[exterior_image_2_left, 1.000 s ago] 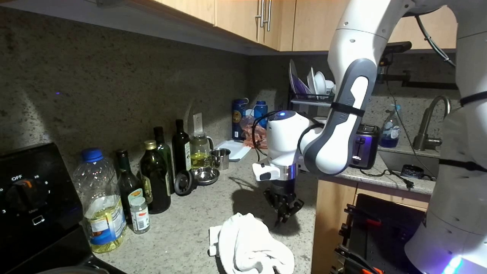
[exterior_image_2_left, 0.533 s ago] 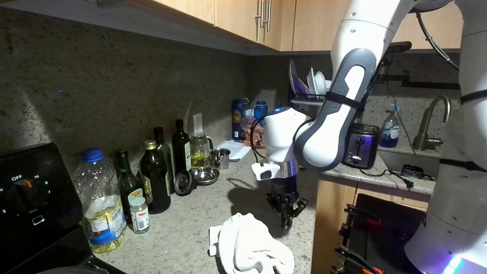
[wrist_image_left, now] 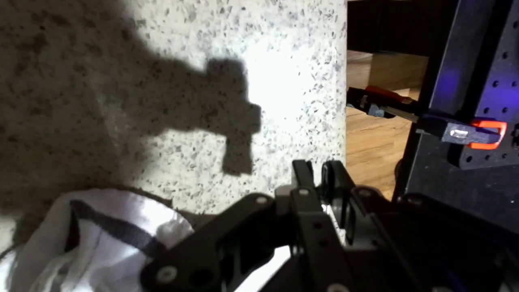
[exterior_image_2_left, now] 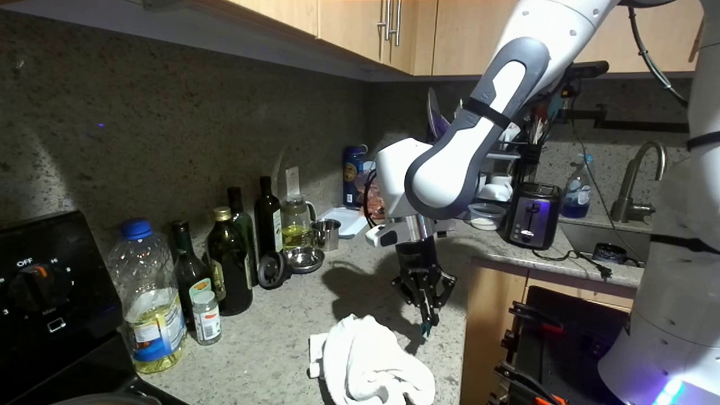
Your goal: Put the peg on the cloth
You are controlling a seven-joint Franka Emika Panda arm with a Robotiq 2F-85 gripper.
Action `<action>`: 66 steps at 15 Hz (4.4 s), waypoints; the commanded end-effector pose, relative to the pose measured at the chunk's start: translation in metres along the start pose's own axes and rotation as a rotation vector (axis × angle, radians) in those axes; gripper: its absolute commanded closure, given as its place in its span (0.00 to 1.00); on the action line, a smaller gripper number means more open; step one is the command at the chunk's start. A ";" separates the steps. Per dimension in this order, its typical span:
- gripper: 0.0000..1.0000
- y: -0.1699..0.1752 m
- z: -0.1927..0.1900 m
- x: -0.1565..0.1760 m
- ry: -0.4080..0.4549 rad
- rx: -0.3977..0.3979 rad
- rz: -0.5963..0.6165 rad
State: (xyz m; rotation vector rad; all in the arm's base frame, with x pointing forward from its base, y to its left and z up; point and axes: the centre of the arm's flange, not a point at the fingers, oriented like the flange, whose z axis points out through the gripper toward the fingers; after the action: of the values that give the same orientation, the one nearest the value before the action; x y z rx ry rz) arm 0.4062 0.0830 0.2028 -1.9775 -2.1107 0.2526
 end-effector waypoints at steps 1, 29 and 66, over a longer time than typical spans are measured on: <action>0.96 0.002 -0.013 -0.007 0.051 0.057 -0.026; 0.96 0.043 0.050 -0.026 0.302 0.162 -0.007; 0.96 0.099 0.048 -0.008 0.169 0.456 -0.042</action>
State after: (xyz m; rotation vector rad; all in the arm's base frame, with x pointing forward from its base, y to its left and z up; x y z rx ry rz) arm 0.4752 0.0770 0.1269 -1.6339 -1.8010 0.4436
